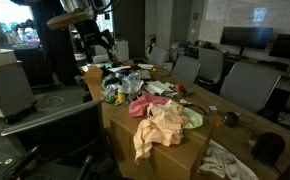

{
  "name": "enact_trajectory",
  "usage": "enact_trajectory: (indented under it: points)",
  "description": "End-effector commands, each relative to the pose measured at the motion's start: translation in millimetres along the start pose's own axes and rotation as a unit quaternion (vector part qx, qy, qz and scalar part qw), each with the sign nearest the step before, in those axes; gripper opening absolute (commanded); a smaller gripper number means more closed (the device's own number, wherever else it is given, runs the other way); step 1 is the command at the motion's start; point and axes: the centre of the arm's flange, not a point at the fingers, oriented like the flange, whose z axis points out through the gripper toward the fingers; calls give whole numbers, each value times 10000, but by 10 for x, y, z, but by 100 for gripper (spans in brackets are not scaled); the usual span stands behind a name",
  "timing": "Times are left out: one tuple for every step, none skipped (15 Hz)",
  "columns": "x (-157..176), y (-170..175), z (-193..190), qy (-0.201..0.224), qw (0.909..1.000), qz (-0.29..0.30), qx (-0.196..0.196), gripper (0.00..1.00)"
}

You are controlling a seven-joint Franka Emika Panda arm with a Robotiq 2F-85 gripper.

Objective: Pick the clothes on the box and put them on the back rest of the chair

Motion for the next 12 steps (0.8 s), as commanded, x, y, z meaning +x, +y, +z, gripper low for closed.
enact_trajectory:
  points:
    - [309, 544, 203, 150, 9989, 407, 204, 100]
    - [350, 679, 296, 179, 9982, 512, 267, 100]
    - [387, 815, 416, 197, 9974, 604, 350, 100]
    - [426, 934, 540, 212, 9966, 679, 420, 100]
    - [467, 1026, 654, 250, 9955, 785, 466, 100]
    - [503, 1104, 784, 287, 9942, 889, 527, 100]
    - [546, 1169, 907, 320, 9931, 986, 543, 100]
    - [589, 1213, 1054, 306, 9918, 1117, 538, 100]
    - [625, 1244, 1198, 276, 9908, 1225, 505, 100]
    - [661, 1270, 1339, 249, 9900, 1313, 445, 100]
    - [693, 1282, 1508, 159, 9897, 1381, 346, 100]
    - [703, 1281, 1651, 74, 9888, 1464, 297, 100]
